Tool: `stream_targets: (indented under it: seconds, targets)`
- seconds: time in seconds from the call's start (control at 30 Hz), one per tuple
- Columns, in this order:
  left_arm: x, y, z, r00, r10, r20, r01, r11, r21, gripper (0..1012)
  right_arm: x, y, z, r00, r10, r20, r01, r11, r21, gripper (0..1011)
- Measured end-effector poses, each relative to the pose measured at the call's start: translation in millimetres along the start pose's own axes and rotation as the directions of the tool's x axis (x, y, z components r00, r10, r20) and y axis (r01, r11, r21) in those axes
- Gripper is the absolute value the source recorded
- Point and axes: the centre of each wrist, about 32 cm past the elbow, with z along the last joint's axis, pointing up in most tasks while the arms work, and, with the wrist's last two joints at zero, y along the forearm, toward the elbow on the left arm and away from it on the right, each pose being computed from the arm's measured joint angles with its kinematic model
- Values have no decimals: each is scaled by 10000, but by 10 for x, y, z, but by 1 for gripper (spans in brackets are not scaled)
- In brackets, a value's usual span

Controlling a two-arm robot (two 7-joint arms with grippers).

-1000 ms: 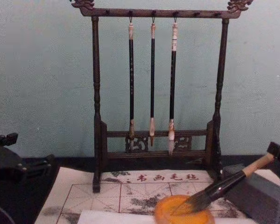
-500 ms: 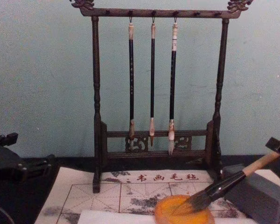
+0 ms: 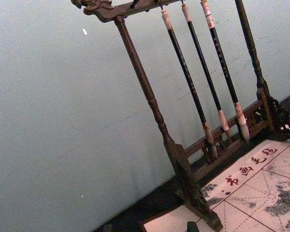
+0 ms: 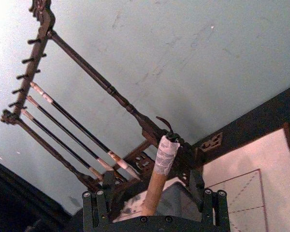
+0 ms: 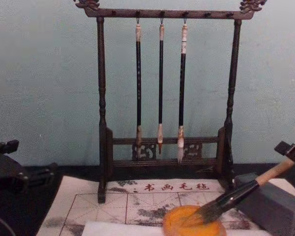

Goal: Pick up the brush from the inkstone, write on the paper, then place the brush back to its original position.

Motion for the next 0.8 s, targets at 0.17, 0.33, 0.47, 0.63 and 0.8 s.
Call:
stream_targets:
  seconds: [0.17, 0.33, 0.47, 0.63, 0.8]
  targets:
    - [0, 0, 0, 10000, 0, 1, 0, 10000, -1, 1001, 23, 20, -31, 9984, 170, -544, -166, 9998, 80, 1000]
    - [0, 0, 0, 10000, 0, 1, 0, 10000, 0, 1001, 28, 25, -49, 9964, 204, -825, -193, 9997, 132, 1000]
    - [0, 0, 0, 10000, 0, 1, 0, 10000, -1, 1001, 29, 25, -53, 9945, 218, -1024, -195, 9995, 230, 1000]
    - [0, 0, 0, 10000, 0, 0, 0, 10000, 0, 1001, 31, 16, -54, 9931, 215, -1151, -180, 9994, 311, 1000]
    - [0, 0, 0, 10000, 0, 1, 0, 10000, -1, 1001, 31, 12, -51, 9927, 219, -1188, -181, 9993, 326, 1000]
